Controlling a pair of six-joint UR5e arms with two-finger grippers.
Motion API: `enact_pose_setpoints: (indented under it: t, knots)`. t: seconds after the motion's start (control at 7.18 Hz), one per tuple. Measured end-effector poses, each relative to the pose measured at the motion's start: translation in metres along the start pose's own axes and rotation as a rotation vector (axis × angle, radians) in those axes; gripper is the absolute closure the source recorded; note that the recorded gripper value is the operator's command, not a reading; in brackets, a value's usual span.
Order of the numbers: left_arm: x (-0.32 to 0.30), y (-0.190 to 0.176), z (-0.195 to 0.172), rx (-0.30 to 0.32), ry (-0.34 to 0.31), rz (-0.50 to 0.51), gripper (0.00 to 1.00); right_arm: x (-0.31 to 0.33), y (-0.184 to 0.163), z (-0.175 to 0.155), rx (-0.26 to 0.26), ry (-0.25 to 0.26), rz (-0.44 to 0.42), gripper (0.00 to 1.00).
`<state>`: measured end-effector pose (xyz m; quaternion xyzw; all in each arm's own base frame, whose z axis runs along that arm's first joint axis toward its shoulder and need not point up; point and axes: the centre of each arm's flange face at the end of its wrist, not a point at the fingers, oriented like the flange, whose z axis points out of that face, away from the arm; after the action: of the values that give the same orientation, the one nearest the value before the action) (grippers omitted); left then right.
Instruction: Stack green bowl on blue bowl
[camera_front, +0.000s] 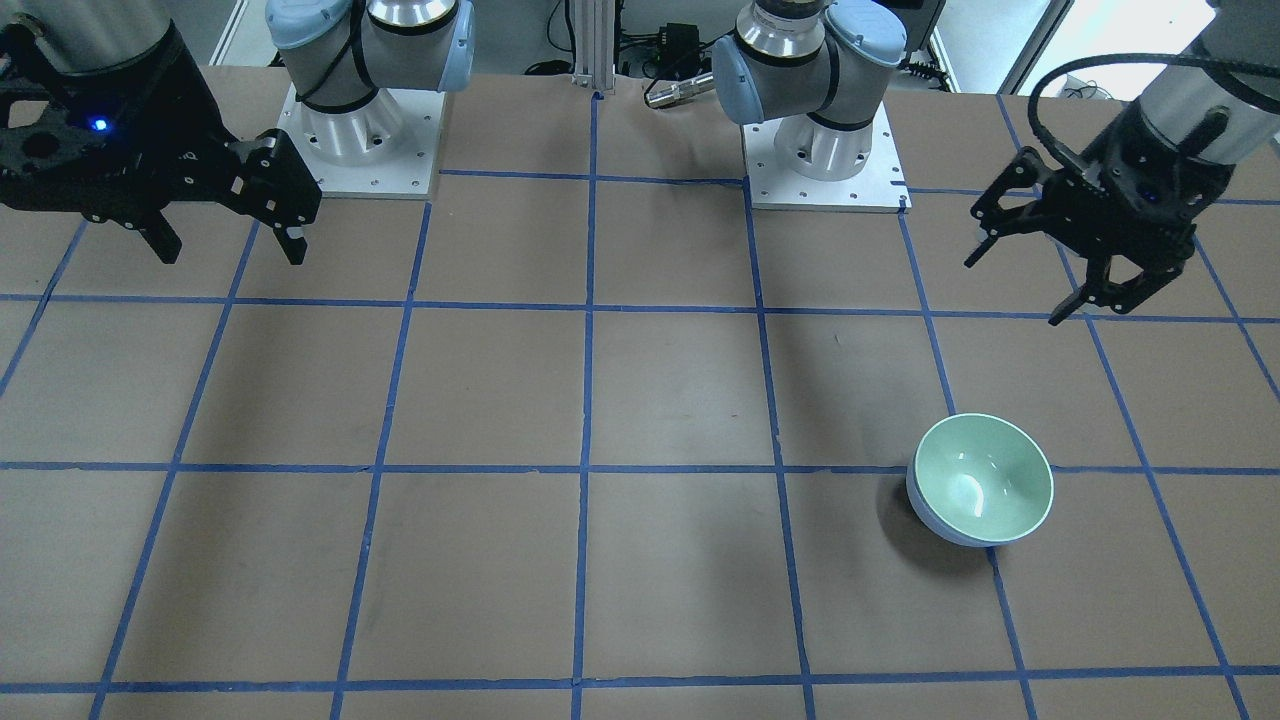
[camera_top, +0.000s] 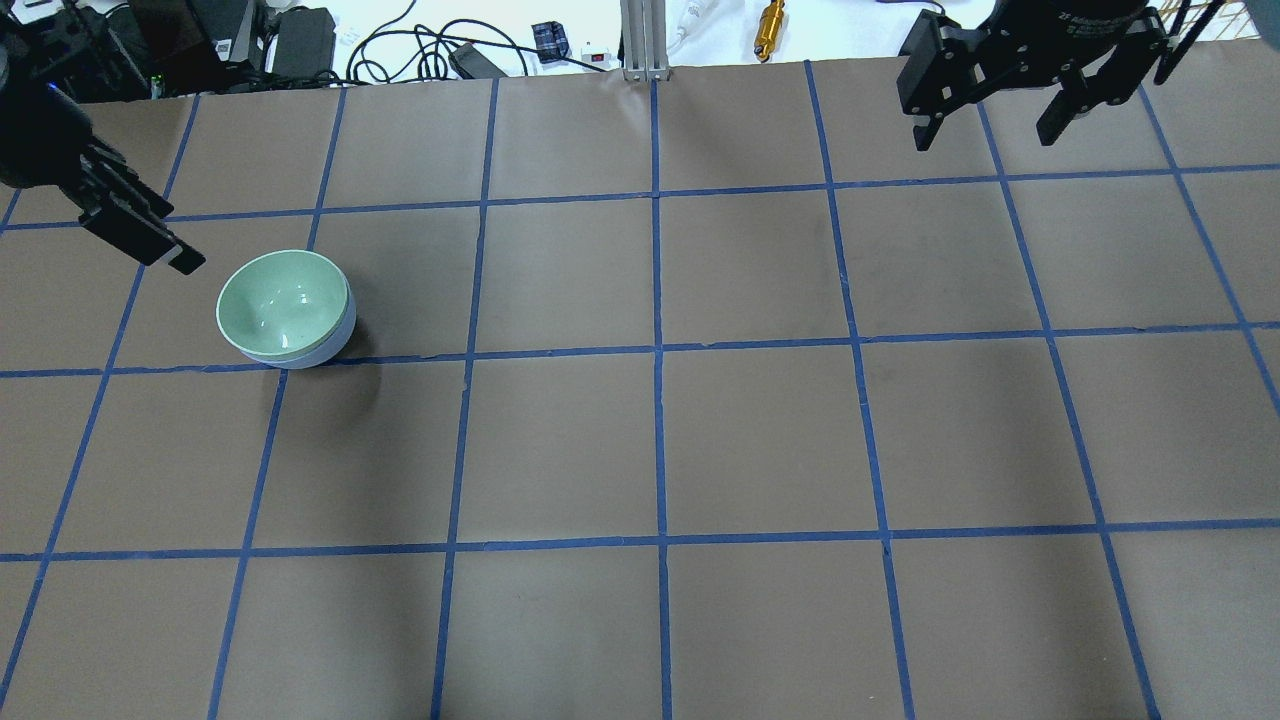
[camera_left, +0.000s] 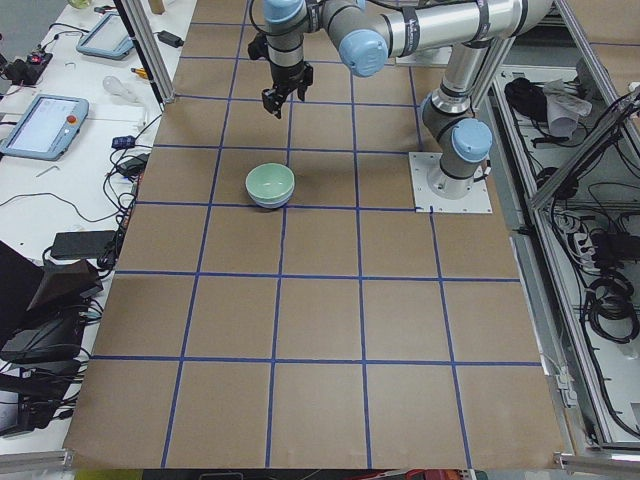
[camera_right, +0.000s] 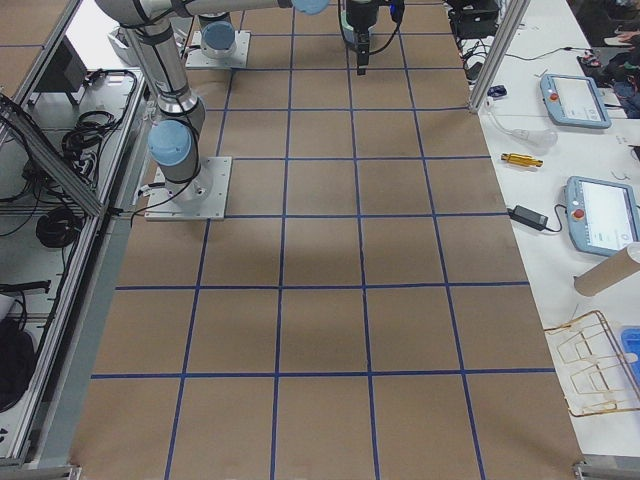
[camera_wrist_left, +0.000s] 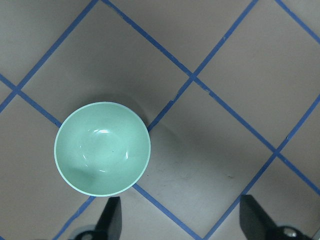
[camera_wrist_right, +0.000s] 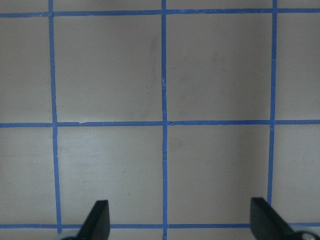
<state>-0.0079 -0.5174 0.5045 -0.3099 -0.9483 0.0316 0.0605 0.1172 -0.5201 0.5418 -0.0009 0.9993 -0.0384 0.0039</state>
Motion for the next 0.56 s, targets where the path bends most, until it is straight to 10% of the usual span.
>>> enact_pose_setpoints:
  t: [0.56]
  knots:
    - [0.114, -0.067, 0.020, -0.054, -0.064, -0.438, 0.00, 0.000, 0.000, 0.000, 0.000, 0.000, 0.000, 0.00]
